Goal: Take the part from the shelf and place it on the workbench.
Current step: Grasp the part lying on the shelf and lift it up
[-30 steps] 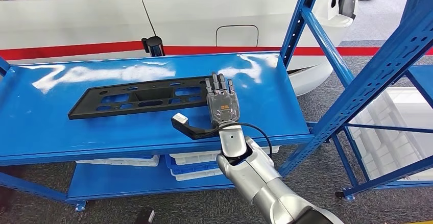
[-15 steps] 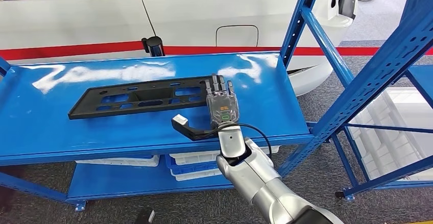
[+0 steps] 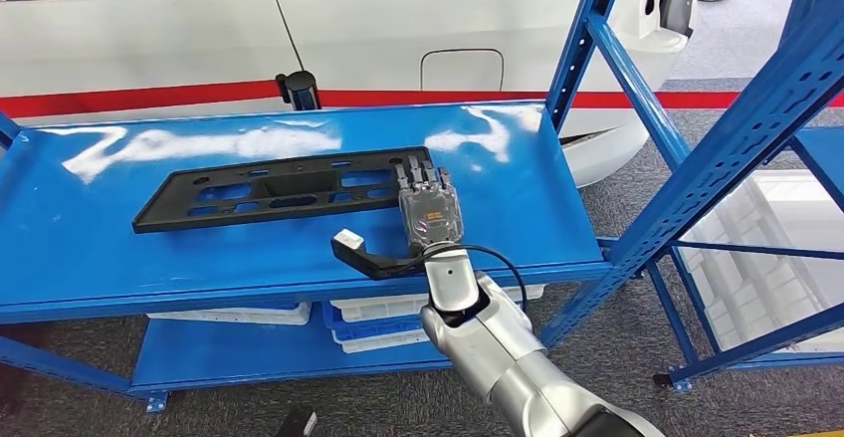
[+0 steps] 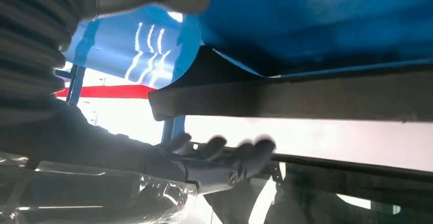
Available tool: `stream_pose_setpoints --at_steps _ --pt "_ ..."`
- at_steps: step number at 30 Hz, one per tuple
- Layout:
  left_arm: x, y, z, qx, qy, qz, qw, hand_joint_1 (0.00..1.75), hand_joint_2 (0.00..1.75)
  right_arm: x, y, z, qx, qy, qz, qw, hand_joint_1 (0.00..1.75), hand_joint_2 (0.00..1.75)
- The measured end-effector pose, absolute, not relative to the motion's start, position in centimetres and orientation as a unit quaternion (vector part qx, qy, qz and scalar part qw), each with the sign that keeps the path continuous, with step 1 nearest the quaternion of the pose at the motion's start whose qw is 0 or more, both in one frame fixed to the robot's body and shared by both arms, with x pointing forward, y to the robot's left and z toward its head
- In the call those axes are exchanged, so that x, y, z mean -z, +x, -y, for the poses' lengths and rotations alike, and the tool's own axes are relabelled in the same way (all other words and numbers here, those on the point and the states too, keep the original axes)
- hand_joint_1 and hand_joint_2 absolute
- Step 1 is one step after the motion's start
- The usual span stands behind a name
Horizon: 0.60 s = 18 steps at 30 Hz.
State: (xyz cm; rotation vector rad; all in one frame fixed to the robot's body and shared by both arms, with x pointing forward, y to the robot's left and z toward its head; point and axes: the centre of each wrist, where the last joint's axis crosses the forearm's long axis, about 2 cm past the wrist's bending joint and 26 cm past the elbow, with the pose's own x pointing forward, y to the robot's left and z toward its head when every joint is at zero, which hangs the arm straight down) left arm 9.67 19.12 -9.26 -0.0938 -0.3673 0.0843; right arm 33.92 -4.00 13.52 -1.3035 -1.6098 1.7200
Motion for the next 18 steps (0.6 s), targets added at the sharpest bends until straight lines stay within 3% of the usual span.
stream_pose_setpoints --at_steps 18 --pt "9.1 10.1 -18.9 -0.042 -0.044 0.184 0.981 0.00 1.75 -14.9 34.5 3.4 -0.616 -0.456 0.605 0.218 1.75 1.75"
